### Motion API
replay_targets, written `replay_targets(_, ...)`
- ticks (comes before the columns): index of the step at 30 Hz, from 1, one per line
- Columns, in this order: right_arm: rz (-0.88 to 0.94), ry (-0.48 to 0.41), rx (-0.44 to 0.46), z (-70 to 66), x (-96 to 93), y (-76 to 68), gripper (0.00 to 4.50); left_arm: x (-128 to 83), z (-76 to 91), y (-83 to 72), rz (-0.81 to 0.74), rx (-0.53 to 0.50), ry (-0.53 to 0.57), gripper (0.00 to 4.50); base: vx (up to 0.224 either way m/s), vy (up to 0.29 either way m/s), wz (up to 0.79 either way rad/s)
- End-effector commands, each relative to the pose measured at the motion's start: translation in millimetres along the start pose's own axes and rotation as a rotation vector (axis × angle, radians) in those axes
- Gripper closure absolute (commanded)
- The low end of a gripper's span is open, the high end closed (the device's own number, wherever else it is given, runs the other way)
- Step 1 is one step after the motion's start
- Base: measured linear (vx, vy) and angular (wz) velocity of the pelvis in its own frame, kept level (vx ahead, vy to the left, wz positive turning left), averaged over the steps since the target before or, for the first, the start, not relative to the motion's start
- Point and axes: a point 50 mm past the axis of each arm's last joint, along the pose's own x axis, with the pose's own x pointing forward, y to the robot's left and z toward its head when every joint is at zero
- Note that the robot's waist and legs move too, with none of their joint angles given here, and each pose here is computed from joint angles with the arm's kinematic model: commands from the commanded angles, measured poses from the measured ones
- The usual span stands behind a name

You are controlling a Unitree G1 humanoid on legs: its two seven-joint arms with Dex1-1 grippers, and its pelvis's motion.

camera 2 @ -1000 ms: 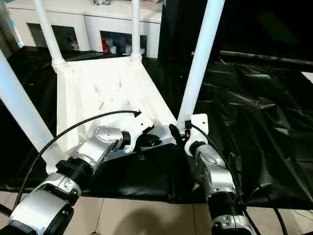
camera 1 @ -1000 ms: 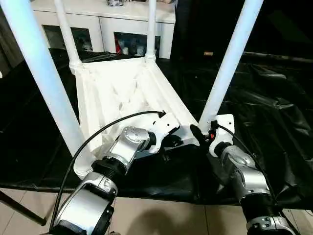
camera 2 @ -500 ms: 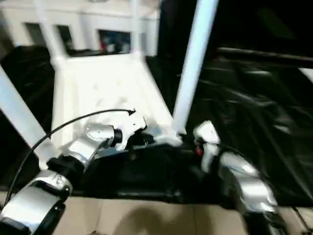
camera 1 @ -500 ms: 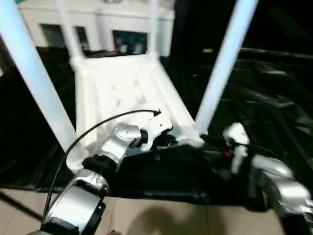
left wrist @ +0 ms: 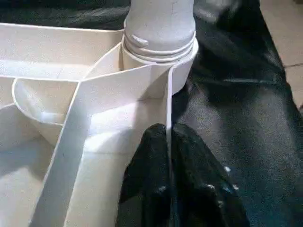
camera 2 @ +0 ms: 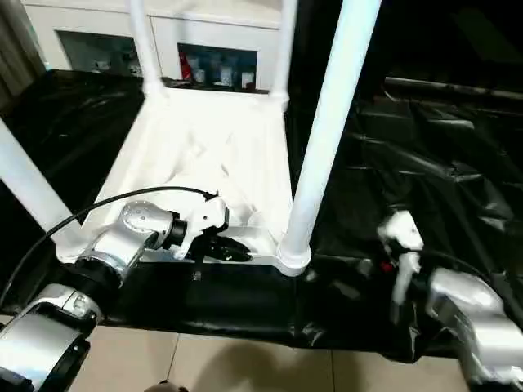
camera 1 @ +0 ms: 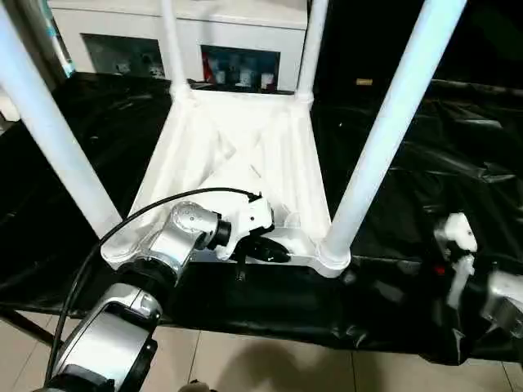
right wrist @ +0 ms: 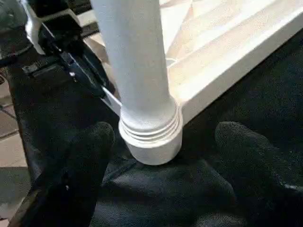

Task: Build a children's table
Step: Rotate leg to tighten

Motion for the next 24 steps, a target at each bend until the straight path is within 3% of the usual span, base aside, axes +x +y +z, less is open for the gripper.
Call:
replay_targets(1,-0.012,-0.036,0.002,5.6,-5.1,2.7,0.73,-5,17.5,-1.0,-0.021,0.011,-0.114,3.77,0.0,0.0,0.0)
replay_targets(6,-0.041,-0.05,0.008,3.8,-8.6,11.5,0.73,-25,36.7,2.6,0.175,0.036,-0.29,3.39,0.0,0.0,0.0)
replay_targets(10,-0.121,-0.07,0.033,5.2,-7.7,19.1,0.73,-48,30.5,11.2,0.593,0.015,-0.288,3.02,0.0,0.0,0.0)
replay_targets(11,-0.121,-0.07,0.033,5.2,-7.7,19.1,0.73,-48,30.5,11.2,0.593,0.015,-0.288,3.02,0.0,0.0,0.0)
replay_targets(12,-0.211,-0.077,0.047,0.9,-6.1,21.7,0.73,-65,23.7,11.2,0.81,-0.056,-0.319,2.91,0.0,0.0,0.0)
replay_targets(13,-0.258,-0.089,0.054,-1.7,-4.8,23.5,0.73,-72,19.5,8.4,0.904,-0.078,-0.33,2.8,0.0,0.0,0.0)
replay_targets(14,-0.258,-0.089,0.054,-1.7,-4.8,23.5,0.73,-72,19.5,8.4,0.904,-0.078,-0.33,2.8,0.0,0.0,0.0)
replay_targets(18,-0.285,-0.17,0.089,-8.0,5.7,44.9,0.73,-86,0.1,-17.6,1.114,-0.182,-0.388,2.38,0.0,0.0,0.0)
replay_targets(21,-0.31,-0.196,0.105,-12.3,10.6,48.6,0.73,-88,-7.8,-28.4,1.173,-0.215,-0.412,2.17,0.0,0.0,0.0)
replay_targets(22,-0.341,-0.218,0.128,-16.0,16.0,51.7,0.46,-86,-17.4,-39.9,1.207,-0.243,-0.397,2.03,0.0,0.0,0.0)
replay_targets(24,-0.347,-0.228,0.132,-16.3,17.3,53.0,0.39,-86,-18.8,-44.0,1.21,-0.23,-0.38,1.94,0.0,0.0,0.0)
